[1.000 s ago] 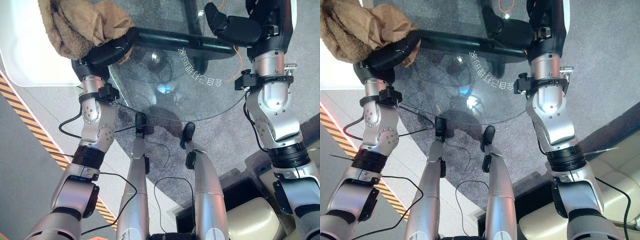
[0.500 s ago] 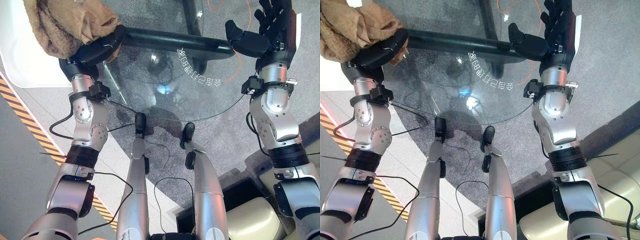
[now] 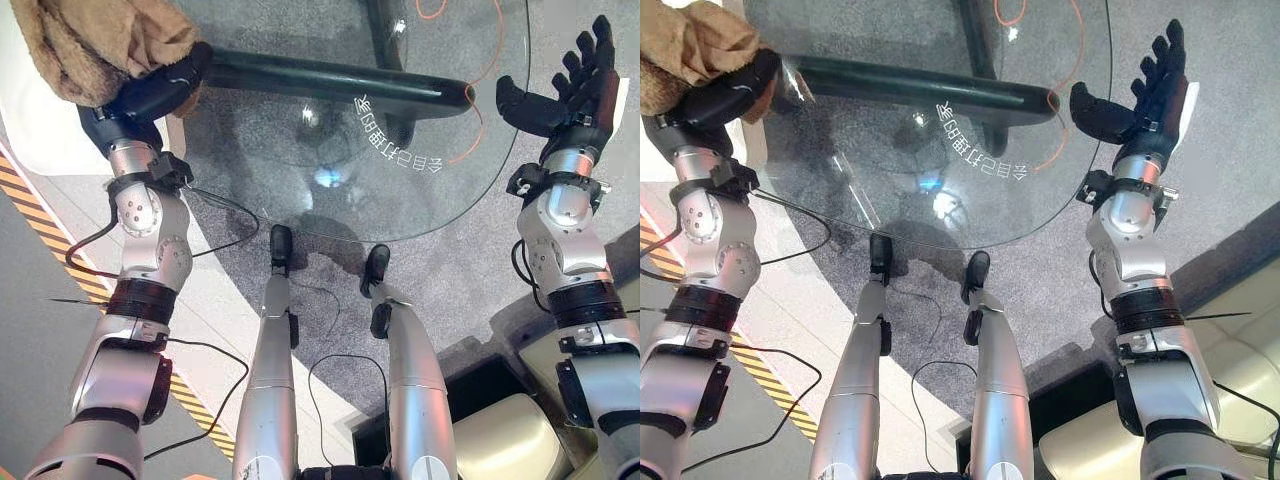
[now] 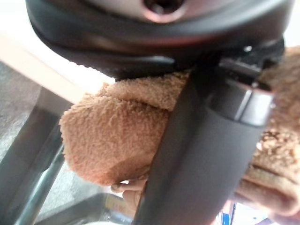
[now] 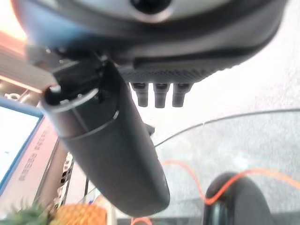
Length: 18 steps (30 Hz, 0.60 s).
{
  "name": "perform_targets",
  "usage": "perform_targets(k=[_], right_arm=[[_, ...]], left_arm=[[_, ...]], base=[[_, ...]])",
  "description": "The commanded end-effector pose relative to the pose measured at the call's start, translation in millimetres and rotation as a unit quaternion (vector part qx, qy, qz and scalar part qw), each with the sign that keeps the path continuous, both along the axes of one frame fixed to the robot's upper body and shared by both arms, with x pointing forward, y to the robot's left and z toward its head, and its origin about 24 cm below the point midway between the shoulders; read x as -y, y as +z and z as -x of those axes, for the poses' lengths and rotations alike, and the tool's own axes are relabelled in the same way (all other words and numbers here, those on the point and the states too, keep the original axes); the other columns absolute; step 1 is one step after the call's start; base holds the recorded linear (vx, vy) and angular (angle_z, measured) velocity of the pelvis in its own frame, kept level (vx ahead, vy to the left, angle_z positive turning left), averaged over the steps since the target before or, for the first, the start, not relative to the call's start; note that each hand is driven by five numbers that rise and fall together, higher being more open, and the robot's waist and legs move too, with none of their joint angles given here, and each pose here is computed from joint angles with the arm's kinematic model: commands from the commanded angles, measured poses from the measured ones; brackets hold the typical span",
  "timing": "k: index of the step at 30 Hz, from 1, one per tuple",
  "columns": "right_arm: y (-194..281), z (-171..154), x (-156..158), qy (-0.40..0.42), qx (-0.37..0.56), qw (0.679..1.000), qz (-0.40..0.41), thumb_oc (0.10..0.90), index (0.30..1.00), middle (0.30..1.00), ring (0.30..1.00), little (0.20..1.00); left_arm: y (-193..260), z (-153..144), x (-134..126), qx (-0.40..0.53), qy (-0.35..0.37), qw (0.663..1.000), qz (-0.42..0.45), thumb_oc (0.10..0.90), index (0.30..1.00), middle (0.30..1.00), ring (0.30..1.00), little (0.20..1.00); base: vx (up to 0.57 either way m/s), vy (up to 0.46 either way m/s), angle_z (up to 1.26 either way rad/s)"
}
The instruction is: Wipe the table with a cloth and put it in the basket.
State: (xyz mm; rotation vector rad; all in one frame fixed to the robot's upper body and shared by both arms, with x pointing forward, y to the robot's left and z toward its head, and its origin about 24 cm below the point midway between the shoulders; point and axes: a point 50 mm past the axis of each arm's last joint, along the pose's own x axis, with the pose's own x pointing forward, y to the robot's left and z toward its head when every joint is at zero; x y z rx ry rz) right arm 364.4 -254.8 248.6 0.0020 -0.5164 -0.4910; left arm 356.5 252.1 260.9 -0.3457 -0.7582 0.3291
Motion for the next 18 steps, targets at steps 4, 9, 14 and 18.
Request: perform_targets(k=[4,9,14,18], right_arm=[[45.9,20.1,37.7,-0.081,0.098,0.992,0.021,0.8,0.9,0.9,0.9,0.9],[37.7,16.9,46.3,-0.096,0.07,0.993,0.018,0.8,0.9,0.9,0.9,0.9],[20.0,10.9,53.5,-0.11,0.032,0.993,0.012,0.8,0.9,0.9,0.9,0.9],[8.3,9.0,58.5,-0.113,0.012,0.993,0.005,0.8,0.9,0.9,0.9,0.9]], left_arm=[[81.8,33.7,-21.3,0.196,0.054,0.979,0.007,0.1,0.3,0.3,0.3,0.2],[84.1,33.6,-28.1,0.19,0.071,0.979,0.017,0.1,0.3,0.3,0.3,0.2],[83.0,33.3,-39.0,0.181,0.094,0.978,0.042,0.1,0.3,0.3,0.3,0.2],[81.8,34.3,-48.1,0.177,0.113,0.976,0.062,0.1,0.3,0.3,0.3,0.2]], base=[[0.0,0.0,0.0],[0.0,0.0,0.0],[0.0,0.0,0.0],[0.0,0.0,0.0]])
